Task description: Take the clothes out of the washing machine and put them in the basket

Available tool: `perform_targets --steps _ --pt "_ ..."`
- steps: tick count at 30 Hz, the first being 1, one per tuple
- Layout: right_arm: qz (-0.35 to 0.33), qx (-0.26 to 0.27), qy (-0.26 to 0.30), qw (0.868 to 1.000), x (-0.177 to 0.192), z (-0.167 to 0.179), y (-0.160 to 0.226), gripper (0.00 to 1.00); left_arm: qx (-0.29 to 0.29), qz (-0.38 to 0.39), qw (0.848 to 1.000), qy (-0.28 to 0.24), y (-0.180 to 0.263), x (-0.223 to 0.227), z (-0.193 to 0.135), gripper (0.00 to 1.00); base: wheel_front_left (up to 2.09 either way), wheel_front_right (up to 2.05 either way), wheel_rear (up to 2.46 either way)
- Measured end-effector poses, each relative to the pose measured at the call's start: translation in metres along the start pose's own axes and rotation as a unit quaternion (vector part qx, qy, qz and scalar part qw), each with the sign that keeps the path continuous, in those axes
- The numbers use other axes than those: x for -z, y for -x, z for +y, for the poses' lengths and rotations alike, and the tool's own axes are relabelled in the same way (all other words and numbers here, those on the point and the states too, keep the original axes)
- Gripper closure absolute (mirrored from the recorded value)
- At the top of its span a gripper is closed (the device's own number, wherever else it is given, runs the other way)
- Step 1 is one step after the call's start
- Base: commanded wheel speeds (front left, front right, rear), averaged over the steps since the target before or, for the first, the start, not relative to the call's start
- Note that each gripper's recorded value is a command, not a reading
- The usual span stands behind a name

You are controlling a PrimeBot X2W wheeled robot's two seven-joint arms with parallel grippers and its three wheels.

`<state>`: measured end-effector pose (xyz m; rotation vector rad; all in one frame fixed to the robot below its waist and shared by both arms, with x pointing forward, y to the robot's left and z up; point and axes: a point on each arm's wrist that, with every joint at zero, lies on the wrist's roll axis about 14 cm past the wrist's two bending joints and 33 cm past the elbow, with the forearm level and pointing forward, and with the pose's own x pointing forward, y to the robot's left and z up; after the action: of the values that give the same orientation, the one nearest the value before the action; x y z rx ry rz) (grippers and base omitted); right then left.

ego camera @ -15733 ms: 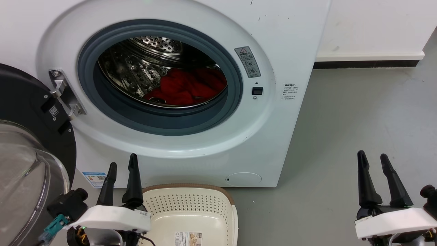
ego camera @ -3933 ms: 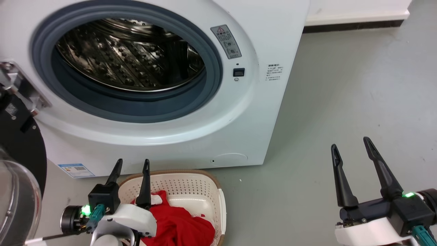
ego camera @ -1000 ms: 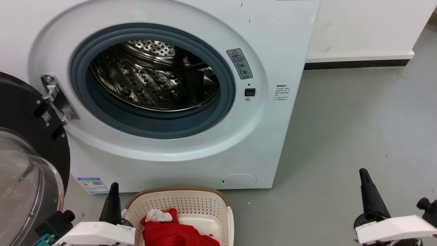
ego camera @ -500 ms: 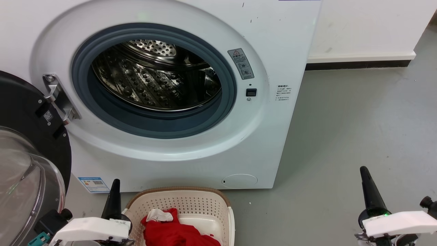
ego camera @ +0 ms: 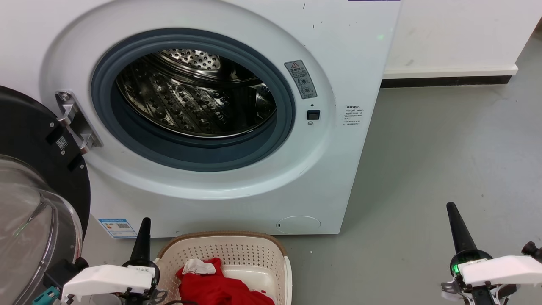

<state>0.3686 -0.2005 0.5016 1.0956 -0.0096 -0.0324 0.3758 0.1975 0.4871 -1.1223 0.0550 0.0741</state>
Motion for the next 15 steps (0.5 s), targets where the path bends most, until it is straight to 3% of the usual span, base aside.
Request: perform_targets --steps 3,15 --pt "0.003 0.002 -0.037 0.999 0.0002 -0.0005 -0.0026 1.0 0.005 0.001 0.999 0.035 -0.0021 -0.0012 -0.0024 1.0 0.0 0.0 0.0" --pt "0.007 0.003 -0.095 0.995 0.0002 -0.0008 -0.0072 1.0 0.012 0.005 0.996 0.091 -0.0049 -0.0025 -0.0056 1.0 0.0 0.0 0.0"
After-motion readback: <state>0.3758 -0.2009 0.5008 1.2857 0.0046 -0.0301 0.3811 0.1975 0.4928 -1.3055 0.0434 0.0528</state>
